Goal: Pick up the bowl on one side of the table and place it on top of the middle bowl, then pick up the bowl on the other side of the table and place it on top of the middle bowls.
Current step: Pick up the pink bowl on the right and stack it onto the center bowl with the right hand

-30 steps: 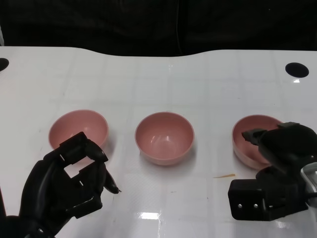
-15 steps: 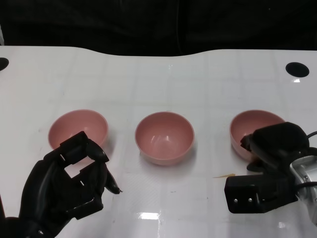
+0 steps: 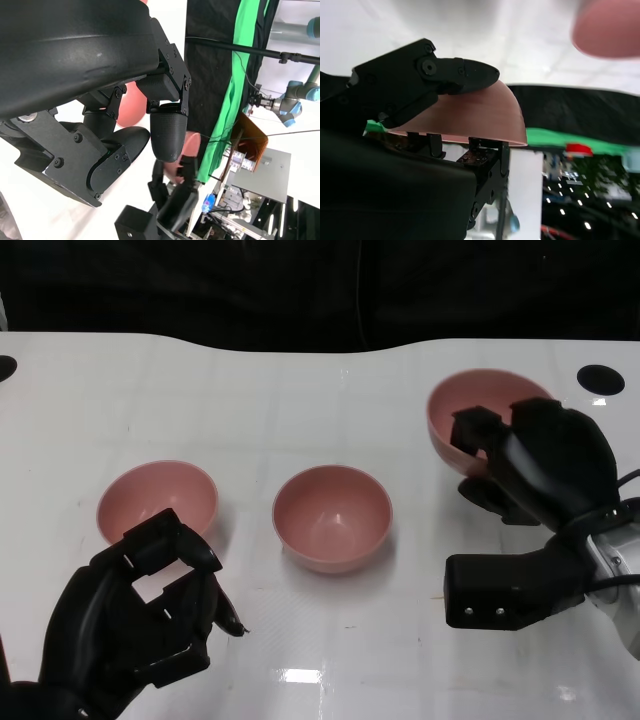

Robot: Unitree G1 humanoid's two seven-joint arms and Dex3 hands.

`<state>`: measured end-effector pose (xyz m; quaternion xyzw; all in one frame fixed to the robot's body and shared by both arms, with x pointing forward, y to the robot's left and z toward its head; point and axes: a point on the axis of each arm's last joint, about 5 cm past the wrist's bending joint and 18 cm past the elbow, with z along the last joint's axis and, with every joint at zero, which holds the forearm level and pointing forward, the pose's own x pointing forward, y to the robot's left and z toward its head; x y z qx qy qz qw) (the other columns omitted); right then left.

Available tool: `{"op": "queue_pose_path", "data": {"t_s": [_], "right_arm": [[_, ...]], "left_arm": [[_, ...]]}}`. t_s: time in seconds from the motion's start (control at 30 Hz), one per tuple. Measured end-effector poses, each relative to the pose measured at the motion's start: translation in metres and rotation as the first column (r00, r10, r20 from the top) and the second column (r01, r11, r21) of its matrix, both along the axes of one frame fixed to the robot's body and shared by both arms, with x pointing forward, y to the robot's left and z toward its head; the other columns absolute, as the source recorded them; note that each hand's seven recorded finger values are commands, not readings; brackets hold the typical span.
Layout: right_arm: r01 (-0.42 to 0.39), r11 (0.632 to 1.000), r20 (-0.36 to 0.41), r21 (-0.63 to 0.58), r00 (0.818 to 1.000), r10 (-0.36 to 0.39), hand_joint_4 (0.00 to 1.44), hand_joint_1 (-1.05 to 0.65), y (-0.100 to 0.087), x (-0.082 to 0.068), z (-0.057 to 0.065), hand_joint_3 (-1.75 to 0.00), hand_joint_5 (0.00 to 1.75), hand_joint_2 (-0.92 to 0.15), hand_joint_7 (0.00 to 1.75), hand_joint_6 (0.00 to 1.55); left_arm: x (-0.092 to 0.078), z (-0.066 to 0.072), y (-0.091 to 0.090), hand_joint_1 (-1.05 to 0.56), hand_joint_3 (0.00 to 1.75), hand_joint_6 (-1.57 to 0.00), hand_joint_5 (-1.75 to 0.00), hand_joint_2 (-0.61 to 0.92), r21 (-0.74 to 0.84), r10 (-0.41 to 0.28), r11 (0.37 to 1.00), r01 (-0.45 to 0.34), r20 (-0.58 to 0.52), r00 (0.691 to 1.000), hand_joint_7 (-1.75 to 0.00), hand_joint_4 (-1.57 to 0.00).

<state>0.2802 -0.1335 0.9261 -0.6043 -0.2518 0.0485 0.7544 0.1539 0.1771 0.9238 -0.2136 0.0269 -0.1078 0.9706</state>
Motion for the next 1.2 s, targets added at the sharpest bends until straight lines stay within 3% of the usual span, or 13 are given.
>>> {"op": "queue_pose_path", "data": {"t_s": [0.17, 0.3, 0.43, 0.63, 0.77, 0.93, 1.03, 1.13, 1.17, 1.2], "right_arm": [[-0.194, 0.968, 0.101, 0.162, 0.979, 0.179, 0.95, -0.27, 0.028, -0.008, 0.015, -1.15, 1.75, -0.45, 1.75, 0.74], [-0.273, 0.941, 0.1, 0.2, 0.961, 0.257, 0.95, -0.26, 0.042, -0.013, 0.016, -1.19, 1.75, -0.45, 1.72, 0.75], [-0.311, 0.926, 0.1, 0.214, 0.95, 0.296, 0.97, -0.23, 0.054, -0.014, 0.017, -1.27, 1.75, -0.32, 1.72, 0.77], [-0.347, 0.916, 0.059, 0.204, 0.938, 0.342, 0.99, -0.24, 0.071, -0.013, 0.011, -1.25, 1.75, -0.31, 1.74, 0.78], [-0.35, 0.917, -0.002, 0.194, 0.934, 0.357, 0.98, -0.25, 0.077, -0.012, -0.001, -1.14, 1.75, -0.37, 1.61, 0.82], [-0.344, 0.924, -0.071, 0.165, 0.93, 0.359, 0.96, -0.22, 0.08, -0.014, -0.015, -1.13, 1.75, -0.4, 1.61, 0.8], [-0.343, 0.929, -0.107, 0.138, 0.928, 0.358, 0.88, -0.24, 0.08, -0.015, -0.022, -1.06, 1.73, -0.43, 1.32, 0.83], [-0.346, 0.934, -0.2, 0.089, 0.912, 0.357, 0.75, -0.31, 0.081, -0.015, -0.023, -0.63, 1.06, -0.66, 0.5, 0.91], [-0.345, 0.936, -0.243, 0.069, 0.904, 0.352, 0.66, -0.37, 0.081, -0.015, -0.023, -0.43, 0.73, -0.78, 0.24, 0.86], [-0.346, 0.937, -0.283, 0.049, 0.895, 0.345, 0.64, -0.4, 0.081, -0.015, -0.023, -0.3, 0.55, -0.85, 0.13, 0.83]], "left_arm": [[0.0, 0.0, 0.0, -0.13, 1.33, -0.76, -1.75, 0.42, 0.003, -0.002, 1.0, 0.002, -0.002, 1.0, -1.5, -0.76], [0.0, 0.0, 0.0, -0.13, 1.32, -0.75, -1.75, 0.43, 0.002, -0.001, 1.0, 0.001, -0.003, 1.0, -1.5, -0.76], [0.0, 0.0, -0.001, -0.13, 1.32, -0.75, -1.75, 0.43, -0.003, -0.001, 1.0, 0.001, -0.002, 1.0, -1.49, -0.76], [0.0, 0.0, -0.004, -0.13, 1.35, -0.78, -1.75, 0.4, -0.008, 0.003, 1.0, -0.003, -0.006, 1.0, -1.48, -0.77], [0.0, 0.0, -0.007, -0.14, 1.35, -0.77, -1.75, 0.38, -0.012, -0.002, 1.0, 0.002, 0.0, 1.0, -1.49, -0.77], [0.0, 0.001, -0.007, -0.13, 1.36, -0.78, -1.75, 0.4, -0.011, 0.005, 1.0, -0.005, 0.005, 1.0, -1.5, -0.79], [0.0, 0.001, -0.009, -0.12, 1.36, -0.78, -1.75, 0.39, -0.019, 0.004, 1.0, -0.003, 0.007, 1.0, -1.5, -0.79], [0.001, 0.001, -0.011, -0.13, 1.36, -0.78, -1.75, 0.38, -0.014, 0.006, 1.0, -0.006, 0.006, 1.0, -1.5, -0.79], [0.001, 0.001, -0.012, -0.13, 1.36, -0.78, -1.75, 0.38, -0.013, 0.006, 1.0, -0.006, 0.005, 1.0, -1.5, -0.8], [0.001, 0.001, -0.012, -0.13, 1.36, -0.78, -1.75, 0.38, -0.013, 0.008, 1.0, -0.008, 0.004, 1.0, -1.5, -0.8]]}}
